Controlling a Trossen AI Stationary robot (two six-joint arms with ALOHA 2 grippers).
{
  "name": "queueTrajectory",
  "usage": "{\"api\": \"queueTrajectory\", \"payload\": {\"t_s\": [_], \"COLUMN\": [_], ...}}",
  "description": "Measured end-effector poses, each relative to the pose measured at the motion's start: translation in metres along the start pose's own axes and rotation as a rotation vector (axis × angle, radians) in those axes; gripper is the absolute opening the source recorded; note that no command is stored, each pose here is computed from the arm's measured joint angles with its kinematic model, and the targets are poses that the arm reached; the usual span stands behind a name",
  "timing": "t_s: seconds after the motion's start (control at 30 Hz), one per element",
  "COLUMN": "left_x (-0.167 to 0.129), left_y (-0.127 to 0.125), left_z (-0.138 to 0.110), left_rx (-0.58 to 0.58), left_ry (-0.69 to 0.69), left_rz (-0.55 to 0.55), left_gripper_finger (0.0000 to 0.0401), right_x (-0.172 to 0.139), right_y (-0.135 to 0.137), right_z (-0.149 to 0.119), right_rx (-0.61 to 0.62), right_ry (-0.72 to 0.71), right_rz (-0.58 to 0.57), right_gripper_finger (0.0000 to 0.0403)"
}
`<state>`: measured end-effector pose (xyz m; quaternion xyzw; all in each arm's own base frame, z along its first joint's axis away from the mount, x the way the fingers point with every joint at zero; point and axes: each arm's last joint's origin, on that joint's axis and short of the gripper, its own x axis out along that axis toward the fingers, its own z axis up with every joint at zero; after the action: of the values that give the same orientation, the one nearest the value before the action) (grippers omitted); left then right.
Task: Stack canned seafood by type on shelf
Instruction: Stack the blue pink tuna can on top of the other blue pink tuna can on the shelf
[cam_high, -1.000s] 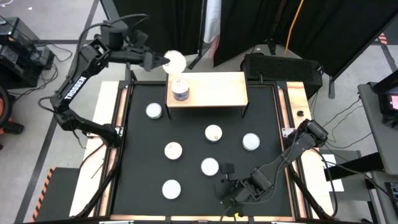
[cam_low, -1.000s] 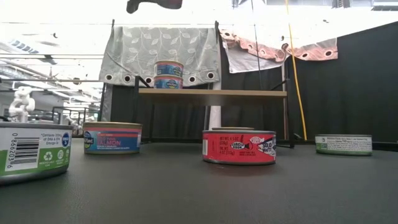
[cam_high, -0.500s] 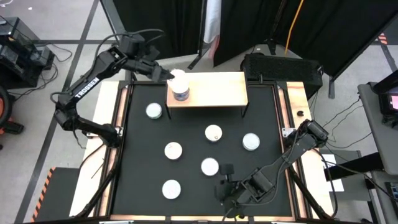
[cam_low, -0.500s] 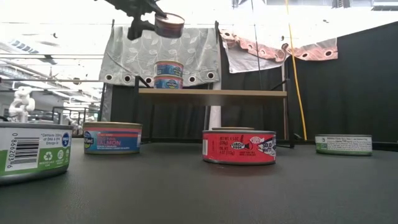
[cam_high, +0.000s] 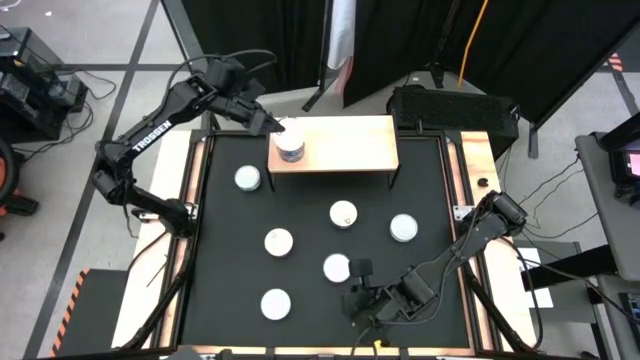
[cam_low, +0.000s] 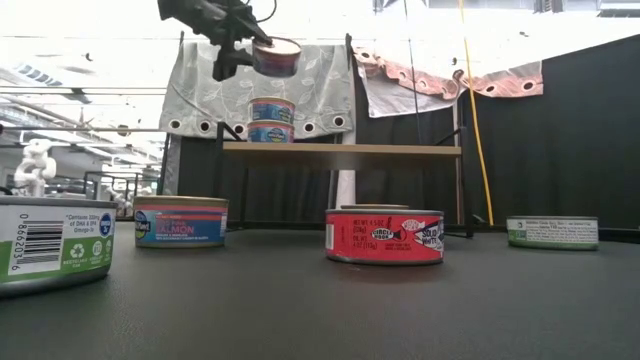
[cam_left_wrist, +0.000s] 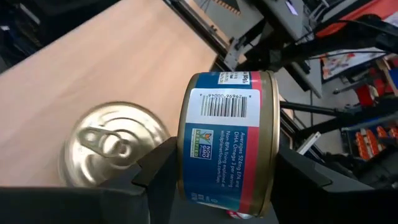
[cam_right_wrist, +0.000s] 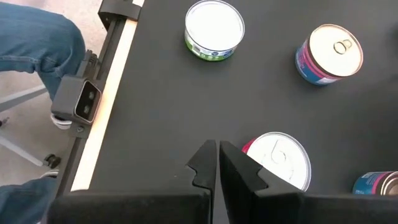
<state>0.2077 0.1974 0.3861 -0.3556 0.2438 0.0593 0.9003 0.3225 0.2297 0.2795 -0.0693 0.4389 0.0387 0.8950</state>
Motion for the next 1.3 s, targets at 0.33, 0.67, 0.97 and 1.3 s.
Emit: {"api": "queueTrajectory", "payload": {"t_s": [0.33, 0.67, 0.97, 1.3], "left_x": [0.016, 0.006, 0.007, 0.014], "left_y": [0.02, 0.031, 0.033, 0.039], "left_z": [0.002, 0.002, 0.001, 0.002], "left_rx": [-0.059, -0.08, -0.066, -0.081], "left_ry": [0.049, 0.045, 0.054, 0.068], "left_rz": [-0.004, 0.033, 0.041, 0.042], "left_gripper_finger": [0.0206, 0.0206, 0.0206, 0.0206], "right_x": [-0.001, -0.002, -0.002, -0.002], "right_y": [0.002, 0.004, 0.004, 0.004], "right_z": [-0.001, -0.002, -0.002, -0.002], "right_rx": [-0.002, -0.003, -0.003, -0.005], "right_ry": [0.002, 0.004, 0.004, 0.004], "right_rz": [0.005, 0.011, 0.011, 0.011], "right_gripper_finger": [0.0013, 0.0013, 0.0013, 0.0013]}}
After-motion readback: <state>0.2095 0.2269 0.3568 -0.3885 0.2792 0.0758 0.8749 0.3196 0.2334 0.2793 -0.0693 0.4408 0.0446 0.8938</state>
